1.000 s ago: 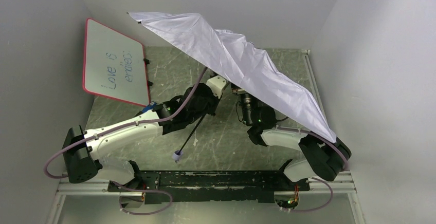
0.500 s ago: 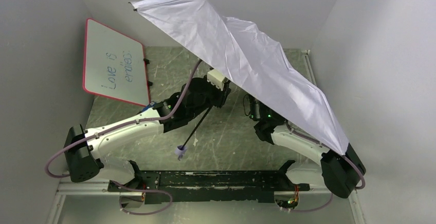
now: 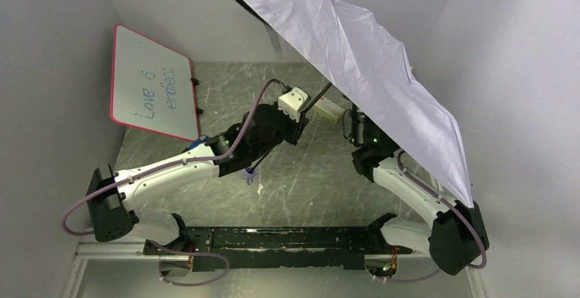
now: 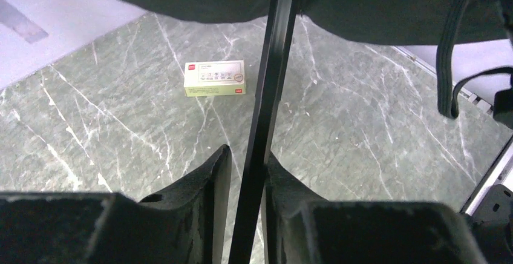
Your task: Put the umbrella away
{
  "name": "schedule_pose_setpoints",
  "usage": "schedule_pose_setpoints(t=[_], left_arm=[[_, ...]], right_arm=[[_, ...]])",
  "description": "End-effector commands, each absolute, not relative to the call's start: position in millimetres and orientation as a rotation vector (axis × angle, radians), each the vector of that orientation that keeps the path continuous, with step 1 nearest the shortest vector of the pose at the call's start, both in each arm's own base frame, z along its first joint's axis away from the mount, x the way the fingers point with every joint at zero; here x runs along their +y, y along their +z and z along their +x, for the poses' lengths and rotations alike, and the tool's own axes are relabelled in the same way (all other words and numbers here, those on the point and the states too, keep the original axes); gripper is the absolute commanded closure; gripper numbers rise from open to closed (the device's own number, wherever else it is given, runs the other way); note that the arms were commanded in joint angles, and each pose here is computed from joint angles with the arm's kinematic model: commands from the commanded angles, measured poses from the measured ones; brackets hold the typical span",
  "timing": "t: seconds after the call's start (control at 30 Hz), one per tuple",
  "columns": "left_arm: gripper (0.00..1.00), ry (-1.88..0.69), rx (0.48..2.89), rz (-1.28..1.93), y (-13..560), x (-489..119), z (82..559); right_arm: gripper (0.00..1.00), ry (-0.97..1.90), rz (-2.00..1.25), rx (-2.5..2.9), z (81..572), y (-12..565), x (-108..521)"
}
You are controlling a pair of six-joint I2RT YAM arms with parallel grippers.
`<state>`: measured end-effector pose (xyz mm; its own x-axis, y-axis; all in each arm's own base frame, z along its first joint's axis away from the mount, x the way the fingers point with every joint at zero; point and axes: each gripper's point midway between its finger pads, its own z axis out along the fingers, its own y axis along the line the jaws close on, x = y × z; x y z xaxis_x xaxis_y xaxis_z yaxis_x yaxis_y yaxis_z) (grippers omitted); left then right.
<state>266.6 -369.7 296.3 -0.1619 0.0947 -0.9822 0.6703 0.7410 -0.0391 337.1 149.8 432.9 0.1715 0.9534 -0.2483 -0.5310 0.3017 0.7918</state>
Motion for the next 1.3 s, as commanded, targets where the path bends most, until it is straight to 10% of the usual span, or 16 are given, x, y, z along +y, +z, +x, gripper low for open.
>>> schedule_pose_setpoints(t=[0.0,0.13,0.73,1.27], left_arm=[[0.74,-0.609,1.638,0.637,308,-379,262],[0.95,-0.607,1.636,0.640,308,-379,261],[0.95,-0.551,1.636,0.587,315,-367,267],[0.95,-0.540,1.636,0.587,312,-366,269]], right_arm=[[1.00,1.190,0.585,0.713,321,480,132],[1.00,1.195,0.556,0.731,326,483,137],[1.00,1.328,0.510,1.252,287,287,245],[1.00,1.264,0.621,1.340,286,261,240]])
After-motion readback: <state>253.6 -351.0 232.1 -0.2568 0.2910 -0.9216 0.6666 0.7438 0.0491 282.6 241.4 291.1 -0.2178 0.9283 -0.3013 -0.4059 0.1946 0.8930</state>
